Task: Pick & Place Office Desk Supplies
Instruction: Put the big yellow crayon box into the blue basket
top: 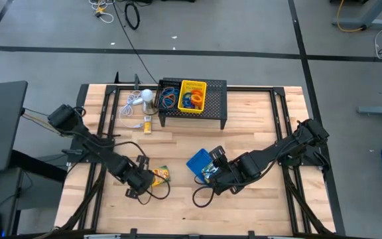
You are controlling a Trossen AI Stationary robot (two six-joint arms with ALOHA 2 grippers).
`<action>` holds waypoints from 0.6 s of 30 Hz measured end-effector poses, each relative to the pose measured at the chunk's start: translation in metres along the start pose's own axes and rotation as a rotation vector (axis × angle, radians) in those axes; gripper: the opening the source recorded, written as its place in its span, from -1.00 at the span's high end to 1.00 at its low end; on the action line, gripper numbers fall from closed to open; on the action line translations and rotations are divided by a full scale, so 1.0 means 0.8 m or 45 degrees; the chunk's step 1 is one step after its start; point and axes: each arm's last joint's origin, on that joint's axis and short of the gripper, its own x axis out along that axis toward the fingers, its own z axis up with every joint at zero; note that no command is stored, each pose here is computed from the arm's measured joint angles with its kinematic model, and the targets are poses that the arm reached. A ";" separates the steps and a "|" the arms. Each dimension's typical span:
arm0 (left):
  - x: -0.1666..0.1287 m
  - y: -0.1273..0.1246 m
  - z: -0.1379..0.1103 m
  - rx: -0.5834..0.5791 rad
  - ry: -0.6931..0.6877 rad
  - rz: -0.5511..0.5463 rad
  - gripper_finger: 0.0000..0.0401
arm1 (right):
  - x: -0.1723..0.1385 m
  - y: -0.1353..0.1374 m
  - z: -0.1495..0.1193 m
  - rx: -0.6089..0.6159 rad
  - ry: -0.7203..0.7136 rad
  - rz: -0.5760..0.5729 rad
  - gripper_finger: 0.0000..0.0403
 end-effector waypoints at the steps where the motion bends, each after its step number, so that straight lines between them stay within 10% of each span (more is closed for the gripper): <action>1: 0.004 0.000 0.000 0.015 -0.003 0.034 0.99 | 0.000 0.000 0.000 0.000 -0.001 0.000 0.08; 18: 0.008 -0.040 -0.014 0.393 -0.147 0.371 0.90 | -0.001 0.001 0.001 0.006 -0.011 -0.006 0.08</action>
